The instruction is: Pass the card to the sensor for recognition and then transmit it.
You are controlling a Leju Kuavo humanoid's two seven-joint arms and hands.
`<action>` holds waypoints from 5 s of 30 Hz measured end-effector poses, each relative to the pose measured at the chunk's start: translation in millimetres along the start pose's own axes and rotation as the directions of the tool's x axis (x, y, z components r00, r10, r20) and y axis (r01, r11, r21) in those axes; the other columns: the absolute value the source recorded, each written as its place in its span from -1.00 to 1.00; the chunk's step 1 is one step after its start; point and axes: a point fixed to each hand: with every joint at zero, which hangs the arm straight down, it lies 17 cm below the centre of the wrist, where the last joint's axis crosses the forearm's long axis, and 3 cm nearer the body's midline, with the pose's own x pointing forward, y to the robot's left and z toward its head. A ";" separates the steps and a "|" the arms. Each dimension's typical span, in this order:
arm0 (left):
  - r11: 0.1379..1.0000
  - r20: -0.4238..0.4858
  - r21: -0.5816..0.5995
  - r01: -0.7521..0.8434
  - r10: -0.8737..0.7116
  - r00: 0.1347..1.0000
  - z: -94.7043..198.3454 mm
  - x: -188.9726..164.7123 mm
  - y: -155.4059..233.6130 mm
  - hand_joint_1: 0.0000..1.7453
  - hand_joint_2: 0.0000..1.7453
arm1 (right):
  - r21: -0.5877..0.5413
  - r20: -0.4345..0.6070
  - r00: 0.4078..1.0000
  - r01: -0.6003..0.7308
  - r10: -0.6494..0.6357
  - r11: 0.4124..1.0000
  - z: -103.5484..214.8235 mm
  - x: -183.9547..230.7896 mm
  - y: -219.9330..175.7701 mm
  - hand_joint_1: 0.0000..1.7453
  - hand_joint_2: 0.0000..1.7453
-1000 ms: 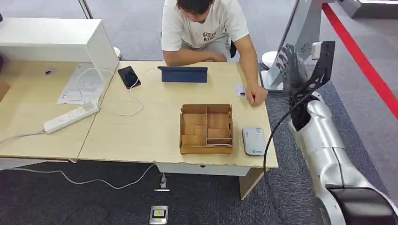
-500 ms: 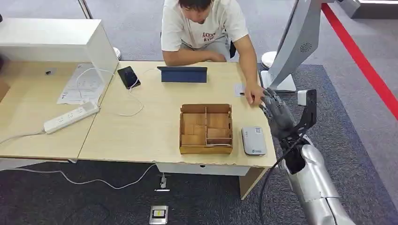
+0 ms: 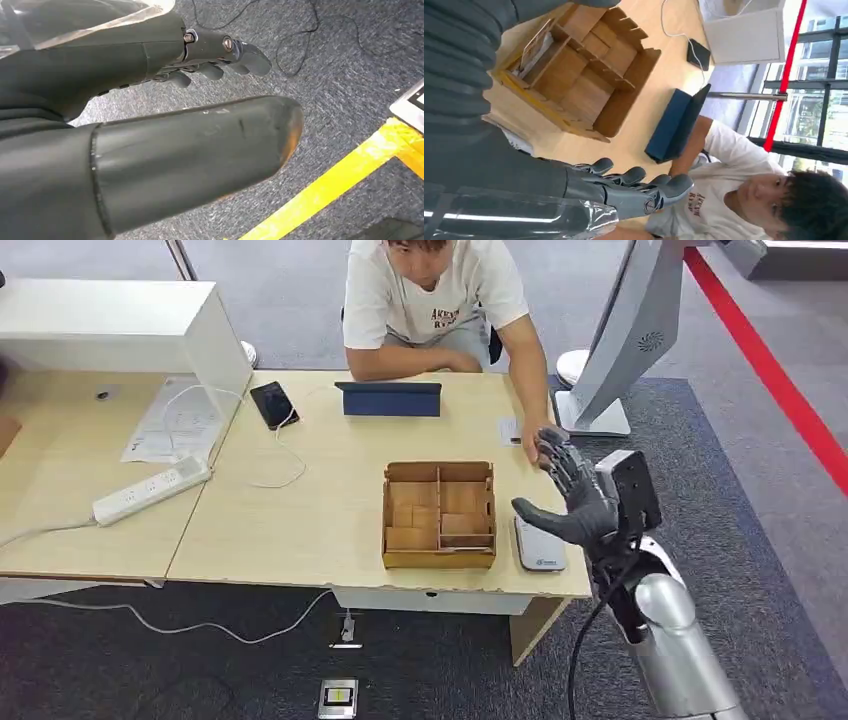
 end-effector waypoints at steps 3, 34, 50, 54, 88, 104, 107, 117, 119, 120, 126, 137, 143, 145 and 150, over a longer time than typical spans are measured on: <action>1.000 0.006 0.002 0.002 -0.002 1.000 -0.1 1.1 0.5 -1.00 -1.00 | 0.004 0.018 0.999 -0.050 0.050 0.999 1.9 2.4 3.9 -1.00 1.00; 1.000 -0.002 0.012 0.001 -0.001 1.000 0.2 2.3 0.3 -1.00 -1.00 | -0.031 -0.089 0.912 -0.403 0.399 0.914 10.5 -28.6 18.1 -1.00 1.00; 1.000 0.005 0.009 0.002 -0.002 1.000 1.1 5.1 -2.9 -1.00 -1.00 | -0.029 -0.095 0.648 -0.761 0.756 0.649 18.4 -44.6 41.2 -1.00 1.00; 1.000 -0.003 0.008 -0.002 0.002 1.000 1.2 3.7 -3.1 -1.00 -1.00 | 0.015 -0.133 0.661 -0.743 0.738 0.669 20.5 -55.1 43.7 -1.00 1.00; 1.000 -0.002 -0.005 0.001 -0.001 1.000 1.5 4.0 -5.5 -1.00 -1.00 | 0.100 -0.179 0.604 -0.774 0.777 0.625 24.8 -71.6 48.1 -1.00 1.00; 1.000 0.003 -0.008 0.003 -0.003 1.000 1.2 4.4 -5.0 -1.00 -1.00 | 0.105 -0.138 0.507 -0.846 0.851 0.522 21.7 -71.8 48.9 -1.00 1.00; 1.000 0.004 -0.008 0.003 -0.003 1.000 1.2 4.5 -5.1 -1.00 -1.00 | 0.100 -0.126 0.488 -0.860 0.864 0.500 21.4 -72.1 49.4 -1.00 1.00; 1.000 0.008 -0.008 0.003 -0.003 1.000 1.2 5.2 -5.0 -1.00 -1.00 | 0.113 -0.113 0.445 -0.882 0.888 0.457 21.3 -82.8 49.9 -1.00 1.00; 1.000 0.009 -0.008 0.004 -0.003 1.000 1.2 5.4 -4.9 -1.00 -1.00 | 0.118 -0.114 0.438 -0.885 0.892 0.450 22.0 -85.5 50.0 -1.00 1.00; 1.000 0.008 -0.008 0.003 -0.003 1.000 1.2 5.3 -4.9 -1.00 -1.00 | 0.121 -0.115 0.435 -0.886 0.893 0.447 22.5 -87.2 50.0 -1.00 1.00; 1.000 0.008 -0.008 0.003 -0.003 1.000 1.2 5.3 -4.9 -1.00 -1.00 | 0.134 -0.125 0.429 -0.886 0.894 0.444 23.9 -94.2 49.4 -1.00 1.00; 1.000 0.008 -0.007 0.004 -0.004 1.000 1.2 5.2 -4.8 -1.00 -1.00 | 0.144 -0.130 0.427 -0.885 0.895 0.443 25.1 -98.9 49.2 -1.00 1.00; 1.000 0.009 -0.007 0.004 -0.003 1.000 1.2 5.3 -4.8 -1.00 -1.00 | 0.146 -0.131 0.426 -0.885 0.895 0.443 25.4 -99.9 49.2 -1.00 1.00; 1.000 0.008 -0.007 0.003 -0.003 1.000 1.2 5.3 -4.8 -1.00 -1.00 | 0.148 -0.130 0.426 -0.885 0.895 0.442 25.3 -100.0 50.3 -1.00 1.00; 1.000 0.007 -0.007 0.003 -0.003 1.000 1.1 4.8 -4.5 -1.00 -1.00 | 0.160 -0.129 0.419 -0.886 0.899 0.436 26.3 -102.2 52.4 -1.00 1.00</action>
